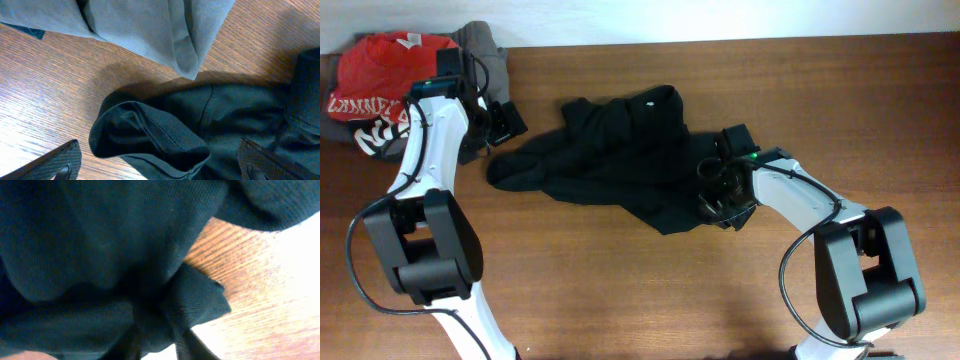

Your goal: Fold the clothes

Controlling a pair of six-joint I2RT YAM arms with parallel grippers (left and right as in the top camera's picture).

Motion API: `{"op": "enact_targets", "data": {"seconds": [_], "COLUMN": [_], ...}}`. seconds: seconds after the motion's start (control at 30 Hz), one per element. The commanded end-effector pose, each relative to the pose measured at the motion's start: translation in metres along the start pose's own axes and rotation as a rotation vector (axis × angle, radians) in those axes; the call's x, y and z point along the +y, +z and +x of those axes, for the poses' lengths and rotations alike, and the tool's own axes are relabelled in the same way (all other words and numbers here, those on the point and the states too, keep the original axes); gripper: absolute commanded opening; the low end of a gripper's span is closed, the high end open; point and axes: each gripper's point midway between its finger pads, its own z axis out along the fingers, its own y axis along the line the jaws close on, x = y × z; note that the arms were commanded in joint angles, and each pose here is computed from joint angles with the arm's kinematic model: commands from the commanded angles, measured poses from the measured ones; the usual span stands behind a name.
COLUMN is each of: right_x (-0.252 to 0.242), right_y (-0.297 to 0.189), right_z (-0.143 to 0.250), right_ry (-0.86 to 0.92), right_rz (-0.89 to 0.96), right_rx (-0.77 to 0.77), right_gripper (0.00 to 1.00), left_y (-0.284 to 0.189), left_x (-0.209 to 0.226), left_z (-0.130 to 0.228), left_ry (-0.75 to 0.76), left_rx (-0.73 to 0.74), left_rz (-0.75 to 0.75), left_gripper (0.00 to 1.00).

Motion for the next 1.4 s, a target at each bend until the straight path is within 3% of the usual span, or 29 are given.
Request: {"op": "enact_targets", "data": {"seconds": [0.0, 0.03, 0.23, 0.47, 0.83, 1.03, 1.37], "right_x": [-0.006, -0.006, -0.014, -0.027, -0.079, -0.102, -0.109], "right_y": [0.003, 0.003, 0.001, -0.044, -0.102, -0.11, -0.109], "right_z": [-0.002, -0.002, -0.003, -0.001, 0.05, 0.082, 0.12], "right_ry": [0.006, 0.005, 0.01, 0.004, 0.016, 0.047, 0.016], "right_rz": [0.031, 0.032, 0.069, 0.101, 0.214, 0.299, 0.413], "right_rx": [-0.017, -0.017, -0.034, -0.132, -0.058, 0.076, 0.084], "right_gripper": [0.1, 0.04, 0.04, 0.04, 0.04, 0.04, 0.04], "left_y": [0.0, 0.0, 0.0, 0.0, 0.0, 0.0, 0.0], "left_x": [0.001, 0.001, 0.001, 0.002, 0.002, 0.002, 0.002], "left_z": [-0.004, -0.004, -0.004, -0.002, -0.002, -0.003, -0.003], "left_ry": [-0.018, -0.018, -0.018, -0.018, -0.018, -0.018, -0.018], "left_rx": [-0.008, -0.008, -0.007, 0.002, 0.002, -0.001, -0.001], "left_rz": [-0.001, -0.001, -0.002, -0.005, -0.005, -0.004, -0.004], "left_gripper": [0.99, 0.99, 0.99, 0.99, 0.99, 0.99, 0.99]}}
